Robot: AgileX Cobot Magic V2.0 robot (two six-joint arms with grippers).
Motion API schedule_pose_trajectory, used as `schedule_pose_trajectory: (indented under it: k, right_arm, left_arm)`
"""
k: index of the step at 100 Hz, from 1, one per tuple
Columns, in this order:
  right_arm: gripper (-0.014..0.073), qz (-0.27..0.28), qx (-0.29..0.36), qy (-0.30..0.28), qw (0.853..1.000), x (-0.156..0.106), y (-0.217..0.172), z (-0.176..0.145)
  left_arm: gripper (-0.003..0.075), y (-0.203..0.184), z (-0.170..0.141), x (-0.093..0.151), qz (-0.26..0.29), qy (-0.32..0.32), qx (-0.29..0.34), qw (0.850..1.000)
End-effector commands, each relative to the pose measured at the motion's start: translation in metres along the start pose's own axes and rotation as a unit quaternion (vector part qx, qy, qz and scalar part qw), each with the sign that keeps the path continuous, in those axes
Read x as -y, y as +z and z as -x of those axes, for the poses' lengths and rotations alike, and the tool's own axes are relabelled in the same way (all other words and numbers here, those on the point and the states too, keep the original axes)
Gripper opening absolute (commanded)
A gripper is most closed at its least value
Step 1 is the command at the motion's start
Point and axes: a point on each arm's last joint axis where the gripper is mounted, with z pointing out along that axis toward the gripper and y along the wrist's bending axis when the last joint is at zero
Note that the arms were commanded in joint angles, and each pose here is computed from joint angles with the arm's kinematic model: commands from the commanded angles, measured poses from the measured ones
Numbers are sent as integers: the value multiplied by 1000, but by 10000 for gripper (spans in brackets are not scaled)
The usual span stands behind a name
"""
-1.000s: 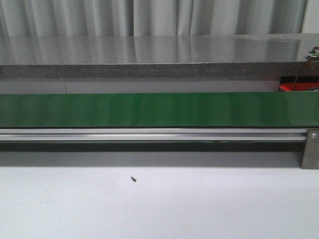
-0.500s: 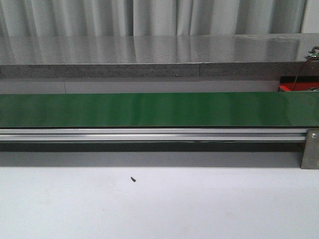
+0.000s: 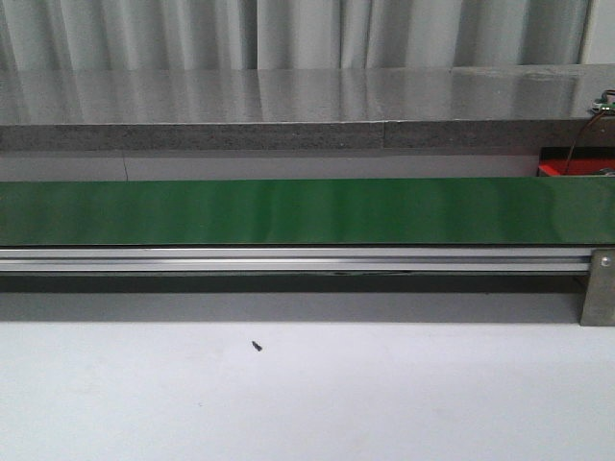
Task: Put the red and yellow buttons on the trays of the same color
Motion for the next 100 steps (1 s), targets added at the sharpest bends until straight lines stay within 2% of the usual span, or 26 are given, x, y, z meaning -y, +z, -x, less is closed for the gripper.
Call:
schedule_pose_trajectory:
  k: [1,12,27,44,54,78,100]
  right_arm:
    - [-70,-4,47,-3,999,-2,-11,14]
    - [-70,-4,47,-3,999,-2,-11,14]
    - [-70,-4,47,-3,999,-2,-11,14]
    - [-70,-4,47,-3,999,-2,-11,14]
    - [-70,-4,47,-3,999,-2,-11,14]
    - [-70,-4,47,-3,999,-2,-11,14]
    - [-70,-4,47,-3,999,-2,-11,14]
  left_arm:
    - [592,-33,20,13,-11,6,61,998]
    - [592,-51,33,22,-29,9,84,996]
    - [592,-77,54,29,-26,28,133,990]
    - [592,-91,67,18,-13,20,163,986]
    - [591,-91,70,-1,6,5,171,985]
    - [590,-69,68,-66,51,-47,149,986]
    - [589,-37,76,-99,67,-54,129,988]
